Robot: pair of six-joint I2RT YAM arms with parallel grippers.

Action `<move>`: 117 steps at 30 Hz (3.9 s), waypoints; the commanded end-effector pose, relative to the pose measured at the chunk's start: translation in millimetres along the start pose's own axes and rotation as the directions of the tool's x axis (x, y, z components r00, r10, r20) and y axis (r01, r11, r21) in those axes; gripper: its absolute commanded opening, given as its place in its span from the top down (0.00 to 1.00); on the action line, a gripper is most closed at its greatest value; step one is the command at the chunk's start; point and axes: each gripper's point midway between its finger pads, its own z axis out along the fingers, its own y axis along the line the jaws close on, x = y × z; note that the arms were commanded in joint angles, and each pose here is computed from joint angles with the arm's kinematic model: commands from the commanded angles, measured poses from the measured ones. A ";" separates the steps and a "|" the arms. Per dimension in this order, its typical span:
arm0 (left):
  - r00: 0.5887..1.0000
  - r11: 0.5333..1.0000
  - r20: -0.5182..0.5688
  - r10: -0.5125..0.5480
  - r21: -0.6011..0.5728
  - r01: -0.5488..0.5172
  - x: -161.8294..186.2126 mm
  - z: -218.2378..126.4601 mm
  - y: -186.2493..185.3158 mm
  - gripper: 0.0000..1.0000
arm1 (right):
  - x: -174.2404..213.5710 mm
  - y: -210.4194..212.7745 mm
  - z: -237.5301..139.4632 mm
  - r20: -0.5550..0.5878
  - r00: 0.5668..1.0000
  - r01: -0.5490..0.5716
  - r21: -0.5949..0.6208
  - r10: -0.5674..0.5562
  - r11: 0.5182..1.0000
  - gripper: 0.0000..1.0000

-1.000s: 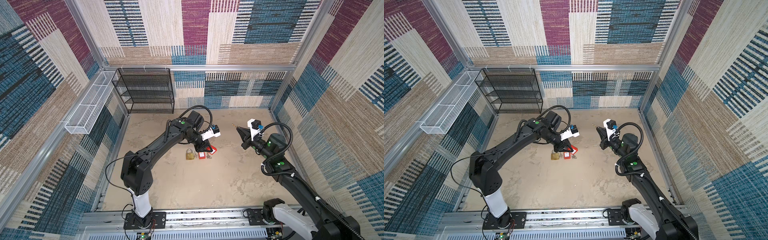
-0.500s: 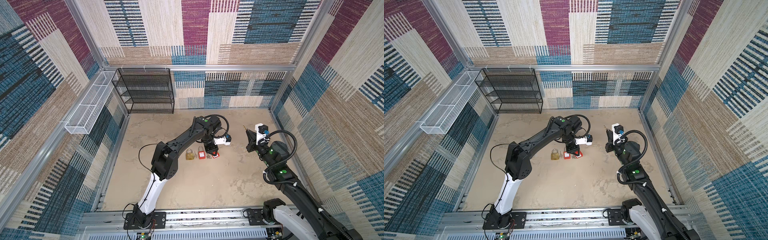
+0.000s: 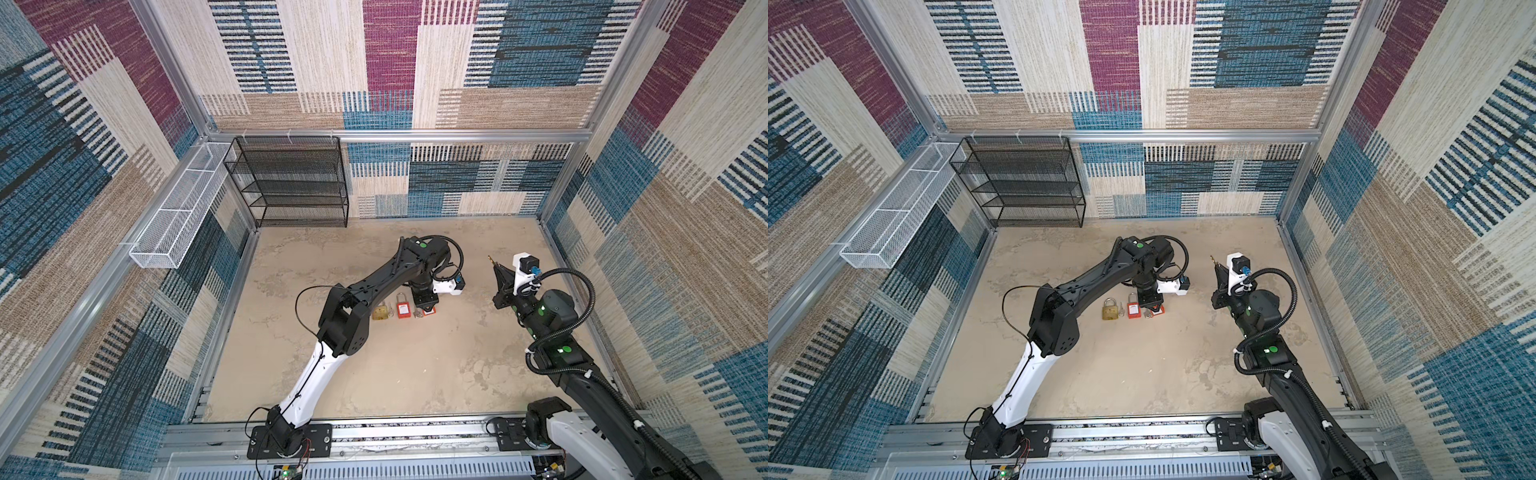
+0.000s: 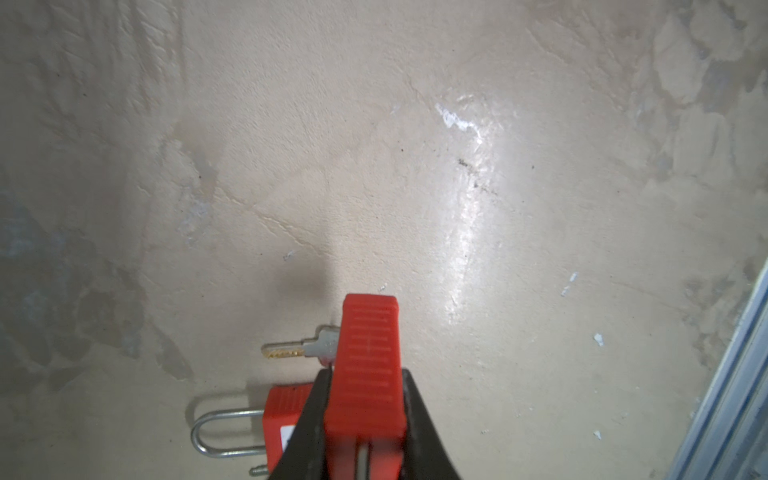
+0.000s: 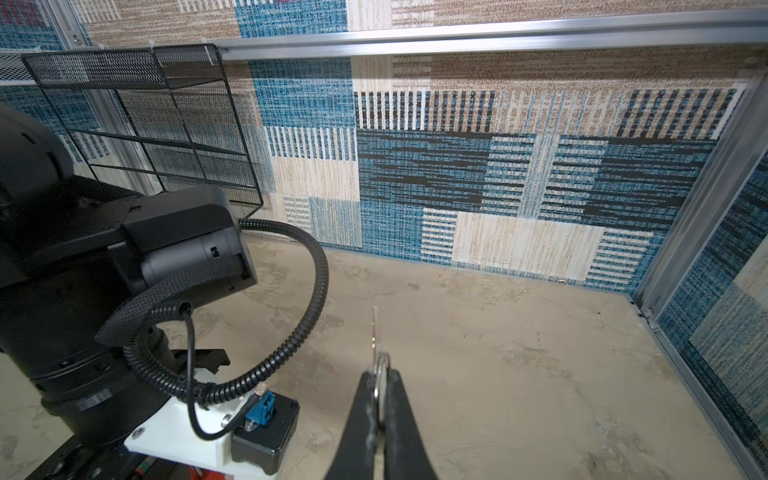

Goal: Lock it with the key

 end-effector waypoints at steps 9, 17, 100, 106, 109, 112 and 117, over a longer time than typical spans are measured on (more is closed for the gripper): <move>0.998 0.999 -0.049 0.049 -0.003 -0.050 0.3 15.0 -1.7 1.00 | -2.9 -10.6 2.3 0.031 0.999 0.037 0.046 -0.039 0.998 1.00; 0.996 0.998 -0.062 0.059 -0.019 -0.061 -1.3 19.7 0.8 1.00 | -1.4 -11.9 2.8 0.030 0.999 0.029 0.045 -0.030 0.999 1.00; 0.992 0.981 -0.097 0.076 -0.172 -0.092 -4.3 -2.5 26.8 0.75 | -6.7 -12.4 -0.1 0.049 0.998 0.037 0.039 -0.039 0.999 1.00; 0.992 0.980 -0.106 0.072 -0.178 -0.090 -1.8 3.4 34.6 0.73 | -4.2 -12.4 0.9 0.043 0.998 0.037 0.039 -0.039 0.999 1.00; 0.993 0.982 -0.101 0.063 -0.171 -0.080 -1.1 6.5 36.4 0.70 | -3.4 -13.3 1.6 0.041 0.998 0.041 0.042 -0.043 0.998 1.00; 0.994 0.984 -0.093 0.057 -0.166 -0.072 -1.6 9.9 38.5 0.68 | -3.8 -12.5 2.6 0.041 0.998 0.043 0.037 -0.044 0.998 1.00; 0.997 0.985 -0.068 0.040 -0.162 -0.051 -5.2 13.6 41.5 0.68 | -4.1 -13.8 2.9 0.040 0.998 0.047 0.042 -0.048 0.998 1.00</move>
